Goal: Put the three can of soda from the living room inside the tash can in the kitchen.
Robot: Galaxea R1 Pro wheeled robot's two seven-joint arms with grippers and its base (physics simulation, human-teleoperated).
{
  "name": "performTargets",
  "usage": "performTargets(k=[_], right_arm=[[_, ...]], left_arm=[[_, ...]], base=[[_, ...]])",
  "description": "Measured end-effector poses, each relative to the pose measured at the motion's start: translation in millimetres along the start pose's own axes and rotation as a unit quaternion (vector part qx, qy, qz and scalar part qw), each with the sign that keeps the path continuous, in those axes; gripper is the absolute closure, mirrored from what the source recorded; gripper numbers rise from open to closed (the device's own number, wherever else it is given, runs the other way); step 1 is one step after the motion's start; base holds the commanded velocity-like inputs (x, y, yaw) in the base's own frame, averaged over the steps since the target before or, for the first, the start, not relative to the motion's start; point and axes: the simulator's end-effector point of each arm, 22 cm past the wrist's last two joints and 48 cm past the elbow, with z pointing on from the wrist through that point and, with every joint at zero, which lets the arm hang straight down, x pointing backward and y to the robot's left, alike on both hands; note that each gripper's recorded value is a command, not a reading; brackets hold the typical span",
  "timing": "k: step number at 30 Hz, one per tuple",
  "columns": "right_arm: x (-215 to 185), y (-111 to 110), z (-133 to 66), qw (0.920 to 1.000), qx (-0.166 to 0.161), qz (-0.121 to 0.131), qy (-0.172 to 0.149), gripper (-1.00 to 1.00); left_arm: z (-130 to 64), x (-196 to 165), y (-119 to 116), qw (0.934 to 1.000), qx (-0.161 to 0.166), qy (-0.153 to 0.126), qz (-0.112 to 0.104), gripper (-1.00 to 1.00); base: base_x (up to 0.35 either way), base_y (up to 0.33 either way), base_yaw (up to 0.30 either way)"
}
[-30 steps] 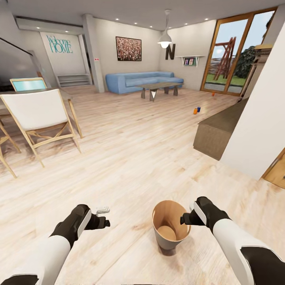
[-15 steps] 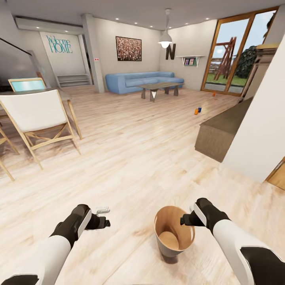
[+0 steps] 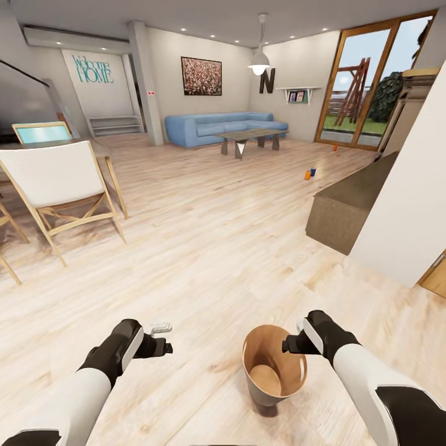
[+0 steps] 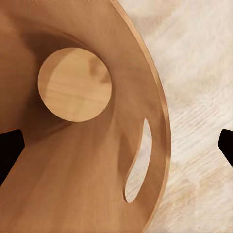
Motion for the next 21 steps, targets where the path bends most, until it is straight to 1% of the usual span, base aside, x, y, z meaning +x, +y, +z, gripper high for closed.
performTargets(k=[6, 10, 21], right_arm=[[0.2, -1.6, 0.1, 1.0000, 0.001, 0.000, 0.000, -1.00], [1.6, -6.9, 0.7, 1.0000, 0.004, 0.002, 0.001, -1.00], [32.5, -15.9, 31.3, 0.9993, 0.011, 0.004, 0.035, -1.00]], left_arm=[[-0.1, -0.1, 4.6, 0.9999, -0.011, 0.000, -0.001, -1.00], [-0.1, -0.1, 5.7, 0.9999, -0.014, 0.000, -0.001, -1.00], [21.4, 15.5, 10.0, 0.9996, -0.017, 0.023, -0.004, -1.00]], base=[[0.002, 0.001, 0.000], [0.000, 0.000, 0.000], [0.000, 0.000, 0.000]])
